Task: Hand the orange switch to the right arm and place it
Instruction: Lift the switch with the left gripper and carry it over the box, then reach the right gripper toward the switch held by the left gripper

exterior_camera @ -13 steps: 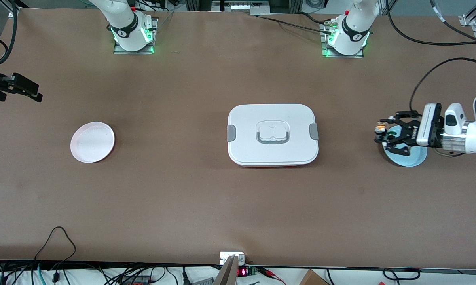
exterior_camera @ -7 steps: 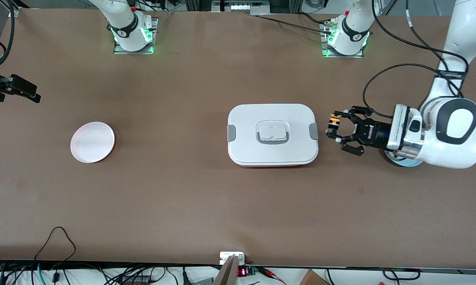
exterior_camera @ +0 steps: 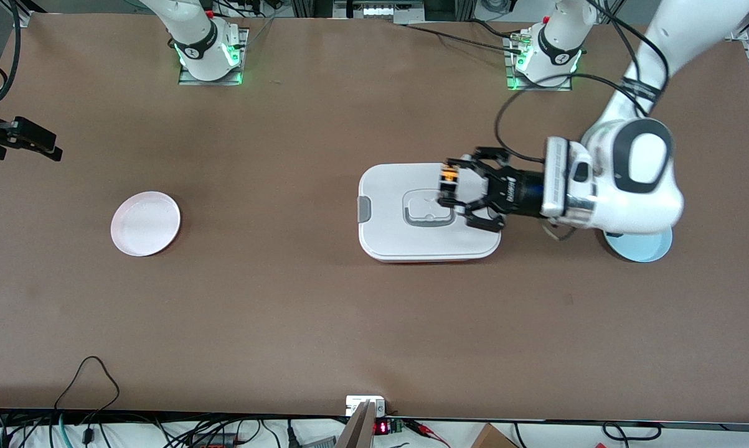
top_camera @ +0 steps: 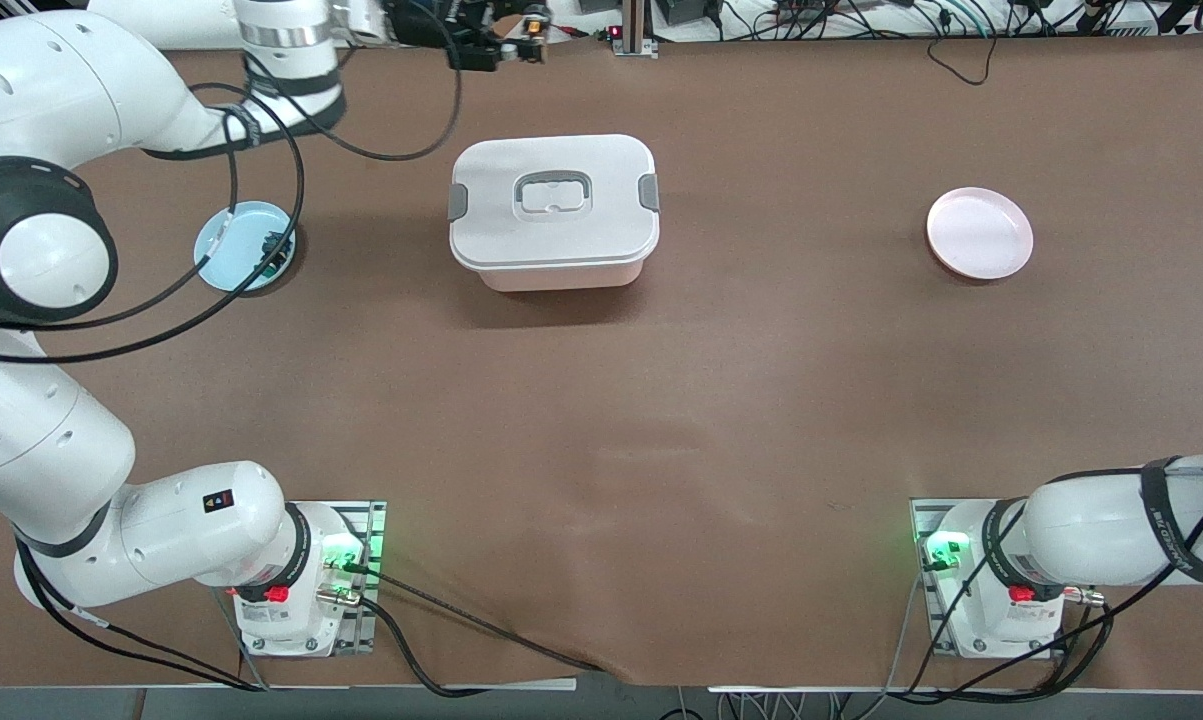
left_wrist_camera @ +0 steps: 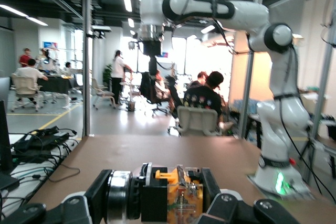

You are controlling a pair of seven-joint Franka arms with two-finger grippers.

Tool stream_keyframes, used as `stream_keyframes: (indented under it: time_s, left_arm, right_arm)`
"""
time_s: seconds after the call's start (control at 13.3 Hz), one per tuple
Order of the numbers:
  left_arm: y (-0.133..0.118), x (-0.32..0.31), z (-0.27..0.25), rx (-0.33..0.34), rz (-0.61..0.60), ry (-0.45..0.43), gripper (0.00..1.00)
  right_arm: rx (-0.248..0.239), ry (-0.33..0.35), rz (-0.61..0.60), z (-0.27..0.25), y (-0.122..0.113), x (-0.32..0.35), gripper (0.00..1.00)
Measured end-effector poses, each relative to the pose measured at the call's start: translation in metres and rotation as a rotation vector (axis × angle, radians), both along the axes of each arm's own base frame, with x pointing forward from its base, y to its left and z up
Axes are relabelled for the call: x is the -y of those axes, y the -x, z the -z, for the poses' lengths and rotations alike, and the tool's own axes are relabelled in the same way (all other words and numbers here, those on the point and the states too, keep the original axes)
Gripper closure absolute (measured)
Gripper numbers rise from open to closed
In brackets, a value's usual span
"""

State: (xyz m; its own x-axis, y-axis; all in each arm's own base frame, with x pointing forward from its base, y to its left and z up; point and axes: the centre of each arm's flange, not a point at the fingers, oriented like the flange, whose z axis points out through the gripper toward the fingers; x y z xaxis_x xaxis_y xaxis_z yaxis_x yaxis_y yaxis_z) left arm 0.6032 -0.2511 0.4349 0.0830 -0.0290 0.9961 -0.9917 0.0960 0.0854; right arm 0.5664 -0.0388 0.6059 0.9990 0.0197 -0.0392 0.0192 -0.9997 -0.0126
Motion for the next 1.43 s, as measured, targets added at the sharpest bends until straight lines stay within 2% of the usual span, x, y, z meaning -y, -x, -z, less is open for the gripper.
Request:
stream_keyframes:
  time_s: [0.08, 0.23, 0.6, 0.75, 0.9, 1.05, 1.13, 1.43]
  left_arm:
    - [0.012, 0.016, -0.001, -0.016, -0.015, 0.000, 0.28]
    - [0.026, 0.031, -0.007, -0.020, -0.019, -0.003, 0.28]
    - [0.028, 0.026, -0.020, 0.000, -0.033, -0.009, 0.28]
    - [0.028, 0.026, -0.020, 0.000, -0.034, -0.009, 0.28]
    - [0.028, 0.026, -0.020, 0.000, -0.034, -0.009, 0.28]
    - [0.027, 0.024, -0.019, -0.001, -0.036, -0.009, 0.28]
    - [0.027, 0.022, -0.019, -0.002, -0.039, -0.009, 0.28]
    - [0.036, 0.007, -0.016, -0.015, -0.017, -0.009, 0.28]
  right_arm:
    - [-0.001, -0.051, -0.015, 0.003, -0.001, -0.002, 0.00]
    - [-0.002, -0.202, -0.020, 0.010, -0.007, -0.016, 0.00]
    - [-0.020, -0.580, 0.036, 0.037, -0.030, -0.041, 0.00]
    - [-0.031, -0.766, 0.060, 0.044, -0.041, -0.058, 0.00]
    - [-0.051, -0.989, 0.097, 0.054, -0.054, -0.076, 0.00]
    - [-0.096, -1.181, 0.152, 0.079, -0.065, -0.091, 0.00]
    - [-0.117, -1.243, 0.162, 0.094, -0.066, -0.101, 0.00]
    - [-0.191, -1.379, 0.118, 0.099, -0.059, -0.180, 0.00]
